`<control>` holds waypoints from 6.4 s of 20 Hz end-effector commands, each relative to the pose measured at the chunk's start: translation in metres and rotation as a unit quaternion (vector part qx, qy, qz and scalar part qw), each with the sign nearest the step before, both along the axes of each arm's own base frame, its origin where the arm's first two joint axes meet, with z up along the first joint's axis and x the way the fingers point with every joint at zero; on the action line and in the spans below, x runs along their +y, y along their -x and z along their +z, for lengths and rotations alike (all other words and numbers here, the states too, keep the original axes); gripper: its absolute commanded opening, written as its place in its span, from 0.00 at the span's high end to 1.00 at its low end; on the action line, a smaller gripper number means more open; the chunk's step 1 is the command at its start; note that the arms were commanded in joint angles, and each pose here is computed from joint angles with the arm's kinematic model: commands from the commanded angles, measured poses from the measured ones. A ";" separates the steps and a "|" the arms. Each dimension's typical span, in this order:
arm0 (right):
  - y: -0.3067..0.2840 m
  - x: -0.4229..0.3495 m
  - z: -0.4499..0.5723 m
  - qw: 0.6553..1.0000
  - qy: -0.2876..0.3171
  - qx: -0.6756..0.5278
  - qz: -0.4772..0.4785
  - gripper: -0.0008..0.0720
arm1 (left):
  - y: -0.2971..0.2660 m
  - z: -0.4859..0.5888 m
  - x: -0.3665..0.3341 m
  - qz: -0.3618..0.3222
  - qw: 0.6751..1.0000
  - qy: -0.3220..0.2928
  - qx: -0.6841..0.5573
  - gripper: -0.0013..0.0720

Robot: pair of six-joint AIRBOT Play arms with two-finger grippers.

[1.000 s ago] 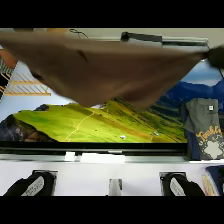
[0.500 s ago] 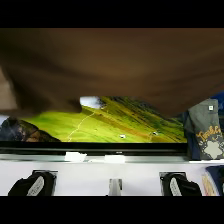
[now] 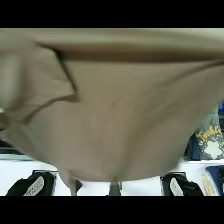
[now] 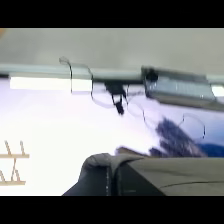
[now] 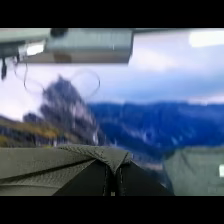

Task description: Fold the shirts.

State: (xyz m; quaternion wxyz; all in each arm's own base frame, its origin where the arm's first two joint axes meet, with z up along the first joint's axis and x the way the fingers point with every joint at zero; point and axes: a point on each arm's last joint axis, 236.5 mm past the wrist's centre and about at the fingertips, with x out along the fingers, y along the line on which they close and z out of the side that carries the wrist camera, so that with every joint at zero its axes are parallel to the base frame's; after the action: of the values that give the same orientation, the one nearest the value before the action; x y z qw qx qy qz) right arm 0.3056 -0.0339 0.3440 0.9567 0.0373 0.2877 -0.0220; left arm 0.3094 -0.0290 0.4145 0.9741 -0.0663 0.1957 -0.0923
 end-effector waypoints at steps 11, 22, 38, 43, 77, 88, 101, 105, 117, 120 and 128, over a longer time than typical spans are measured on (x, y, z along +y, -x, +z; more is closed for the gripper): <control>-0.187 0.003 -0.327 0.954 -0.134 0.259 -0.073 0.95 | -0.175 -0.381 -0.021 -0.011 0.942 0.057 0.330 0.94; -0.244 0.000 -0.350 0.966 -0.162 0.175 -0.101 0.95 | -0.265 -0.410 -0.036 0.029 0.957 0.094 0.271 0.94; -0.125 0.003 -0.426 0.895 -0.065 0.441 -0.031 0.94 | -0.101 -0.487 -0.029 -0.040 0.837 0.050 0.543 0.94; -0.124 0.004 -0.416 0.895 -0.071 0.438 -0.038 0.59 | -0.102 -0.477 -0.052 -0.052 0.831 0.112 0.542 0.47; 0.048 0.002 -0.449 0.814 -0.152 0.559 -0.040 0.25 | 0.090 -0.523 -0.094 -0.042 0.779 0.203 0.591 0.93; 0.026 0.033 -0.452 0.813 -0.217 0.540 0.003 0.95 | 0.061 -0.498 -0.092 -0.071 0.817 0.185 0.542 0.94; -0.181 0.035 -0.374 0.941 -0.140 0.308 -0.001 0.95 | -0.128 -0.409 -0.053 -0.062 0.892 0.117 0.432 0.94; -0.201 0.034 -0.402 0.935 -0.160 0.315 -0.022 0.95 | -0.160 -0.436 -0.057 -0.057 0.880 0.140 0.451 0.94; -0.188 -0.016 -0.407 0.926 -0.178 0.327 -0.060 0.05 | -0.140 -0.420 -0.062 -0.070 0.862 0.148 0.481 0.09; -0.181 -0.009 -0.427 0.911 -0.202 0.356 -0.056 0.05 | -0.138 -0.382 -0.071 -0.086 0.880 0.144 0.443 0.09; -0.183 0.040 -0.446 0.871 -0.315 0.377 -0.028 0.22 | -0.118 -0.319 -0.131 -0.154 0.897 0.141 0.389 0.09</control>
State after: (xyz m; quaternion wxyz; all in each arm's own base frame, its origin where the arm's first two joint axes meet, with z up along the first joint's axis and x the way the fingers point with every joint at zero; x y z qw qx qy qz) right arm 0.4908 -0.0080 -0.0995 0.7293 0.3056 0.6120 0.0146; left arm 0.4353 -0.1348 0.0765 0.7735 -0.2025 0.5649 -0.2038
